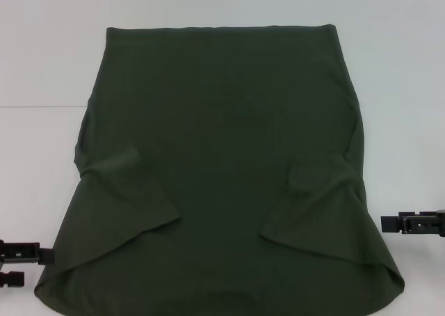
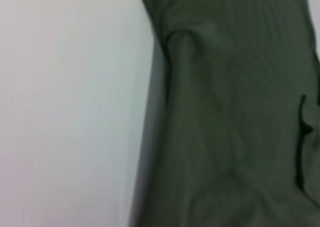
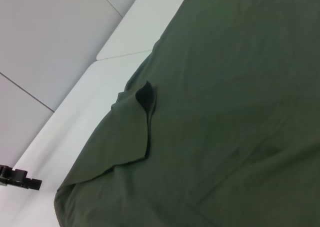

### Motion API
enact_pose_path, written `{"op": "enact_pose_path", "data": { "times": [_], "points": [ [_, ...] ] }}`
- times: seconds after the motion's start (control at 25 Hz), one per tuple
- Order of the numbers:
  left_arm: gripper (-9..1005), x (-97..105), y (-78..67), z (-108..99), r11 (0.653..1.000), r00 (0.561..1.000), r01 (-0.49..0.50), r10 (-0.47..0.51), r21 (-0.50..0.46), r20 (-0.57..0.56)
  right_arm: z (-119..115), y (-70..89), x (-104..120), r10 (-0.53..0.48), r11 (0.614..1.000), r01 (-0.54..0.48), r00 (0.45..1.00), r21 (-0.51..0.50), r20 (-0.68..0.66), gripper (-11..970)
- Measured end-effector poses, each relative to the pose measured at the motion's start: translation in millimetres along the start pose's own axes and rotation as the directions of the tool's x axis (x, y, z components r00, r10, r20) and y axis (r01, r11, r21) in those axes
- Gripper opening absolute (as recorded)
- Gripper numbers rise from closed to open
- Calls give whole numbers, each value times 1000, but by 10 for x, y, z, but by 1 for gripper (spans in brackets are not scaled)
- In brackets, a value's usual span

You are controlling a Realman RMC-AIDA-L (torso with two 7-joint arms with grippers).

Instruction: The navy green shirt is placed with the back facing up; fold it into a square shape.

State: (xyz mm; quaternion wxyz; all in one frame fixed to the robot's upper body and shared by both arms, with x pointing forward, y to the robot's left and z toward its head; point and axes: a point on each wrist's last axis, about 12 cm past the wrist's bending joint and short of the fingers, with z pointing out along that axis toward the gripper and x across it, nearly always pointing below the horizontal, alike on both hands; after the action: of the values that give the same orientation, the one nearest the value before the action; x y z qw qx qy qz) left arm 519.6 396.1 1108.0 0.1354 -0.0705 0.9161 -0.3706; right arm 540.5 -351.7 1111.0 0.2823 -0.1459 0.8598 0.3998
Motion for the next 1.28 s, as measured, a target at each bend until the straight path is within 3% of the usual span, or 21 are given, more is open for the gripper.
{"op": "enact_pose_path", "data": {
  "times": [0.4, 0.88, 1.04, 1.16, 1.28],
  "points": [
    [937, -111, -40, 126, 992, 998, -12, 5, -125, -60, -13, -7, -6, -7, 1000, 7, 1000, 5, -2, 914],
    [937, -157, -104, 217, 987, 997, -24, 11, -157, -82, 9, -29, 68, -20, 999, 22, 997, 28, -77, 913],
    [937, -155, -107, 225, 987, 996, -25, 12, -156, -84, 59, 53, 119, -183, 983, 178, 974, -53, -134, 913],
    [937, -156, -109, 225, 988, 996, -29, 16, -154, -84, 75, 144, 149, -349, 933, 331, 929, -143, -123, 913],
    [937, -158, -119, 237, 988, 996, -32, 20, -150, -85, 110, 187, 146, -422, 900, 399, 898, -175, -124, 913]
  ]
}}
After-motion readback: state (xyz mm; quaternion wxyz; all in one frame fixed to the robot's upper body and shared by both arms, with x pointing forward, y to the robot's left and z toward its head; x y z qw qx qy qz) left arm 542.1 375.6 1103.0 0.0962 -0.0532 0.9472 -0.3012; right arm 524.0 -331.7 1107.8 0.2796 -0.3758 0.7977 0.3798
